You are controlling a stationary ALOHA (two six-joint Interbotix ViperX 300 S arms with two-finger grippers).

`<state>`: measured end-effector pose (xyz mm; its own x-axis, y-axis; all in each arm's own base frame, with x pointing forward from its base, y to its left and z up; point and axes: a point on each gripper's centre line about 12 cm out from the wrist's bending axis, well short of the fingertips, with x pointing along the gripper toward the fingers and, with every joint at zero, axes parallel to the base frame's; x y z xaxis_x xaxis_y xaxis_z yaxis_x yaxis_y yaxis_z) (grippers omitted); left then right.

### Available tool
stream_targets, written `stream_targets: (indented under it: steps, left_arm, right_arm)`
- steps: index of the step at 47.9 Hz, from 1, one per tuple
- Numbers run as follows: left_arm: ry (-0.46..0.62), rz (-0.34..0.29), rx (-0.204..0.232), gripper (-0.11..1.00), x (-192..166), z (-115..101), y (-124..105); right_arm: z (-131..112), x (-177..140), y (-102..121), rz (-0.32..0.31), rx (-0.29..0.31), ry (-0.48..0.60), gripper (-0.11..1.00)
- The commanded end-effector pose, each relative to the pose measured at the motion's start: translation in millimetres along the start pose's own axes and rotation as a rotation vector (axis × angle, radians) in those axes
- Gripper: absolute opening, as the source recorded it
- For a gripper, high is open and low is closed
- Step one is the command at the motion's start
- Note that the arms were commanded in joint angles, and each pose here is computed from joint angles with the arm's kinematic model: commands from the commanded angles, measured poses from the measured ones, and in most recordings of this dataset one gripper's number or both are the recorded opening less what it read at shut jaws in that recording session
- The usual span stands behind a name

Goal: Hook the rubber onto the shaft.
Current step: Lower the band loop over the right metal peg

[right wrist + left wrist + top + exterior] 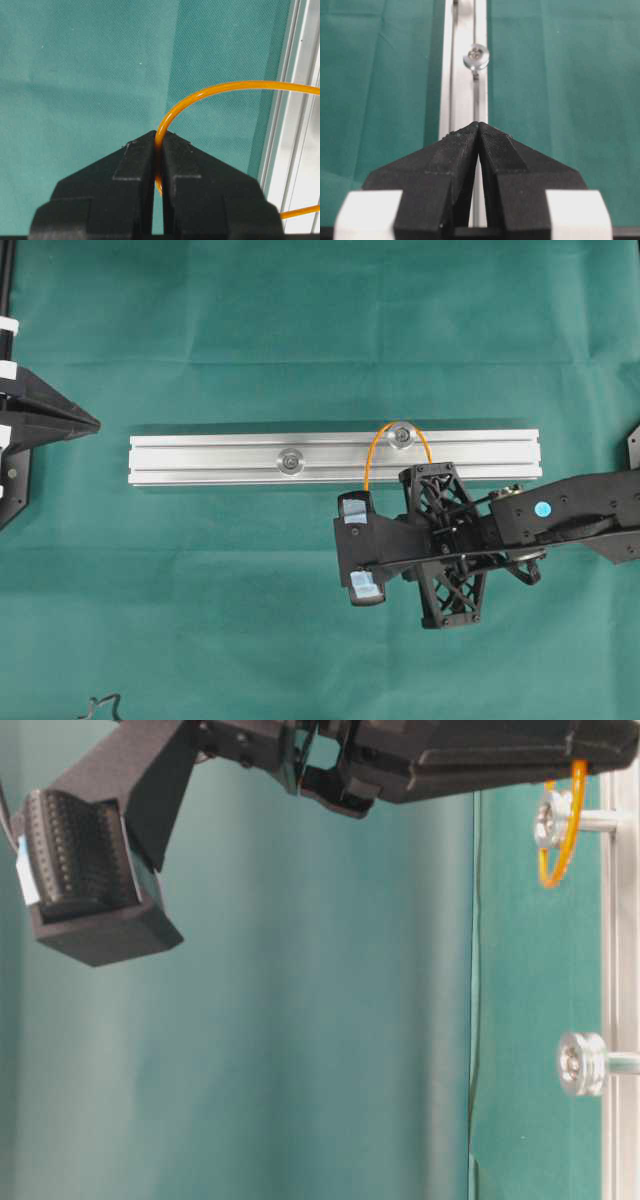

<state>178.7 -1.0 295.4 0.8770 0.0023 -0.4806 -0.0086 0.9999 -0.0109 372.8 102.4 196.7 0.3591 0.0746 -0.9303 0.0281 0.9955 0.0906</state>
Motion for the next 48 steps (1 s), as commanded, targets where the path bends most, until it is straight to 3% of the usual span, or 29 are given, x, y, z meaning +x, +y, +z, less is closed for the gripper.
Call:
stream_targets:
  steps: [1,14,35,48]
  left_arm:
    - [-0.025,0.004,0.001,0.02,-2,10,1]
    - [-0.022,0.004,0.001,0.02,-2,9,1]
    - [-0.026,0.004,0.001,0.02,-2,10,1]
    - [-0.025,0.004,0.001,0.02,-2,10,1]
  right_arm:
    - [8,-10,6,0.019,-0.004,-0.038,0.05]
    - [12,-9,5,0.024,0.010,-0.065,0.05]
    - [44,-8,-2,0.048,0.307,-0.135,0.05]
    - [66,-7,-16,0.046,0.547,-0.143,0.05]
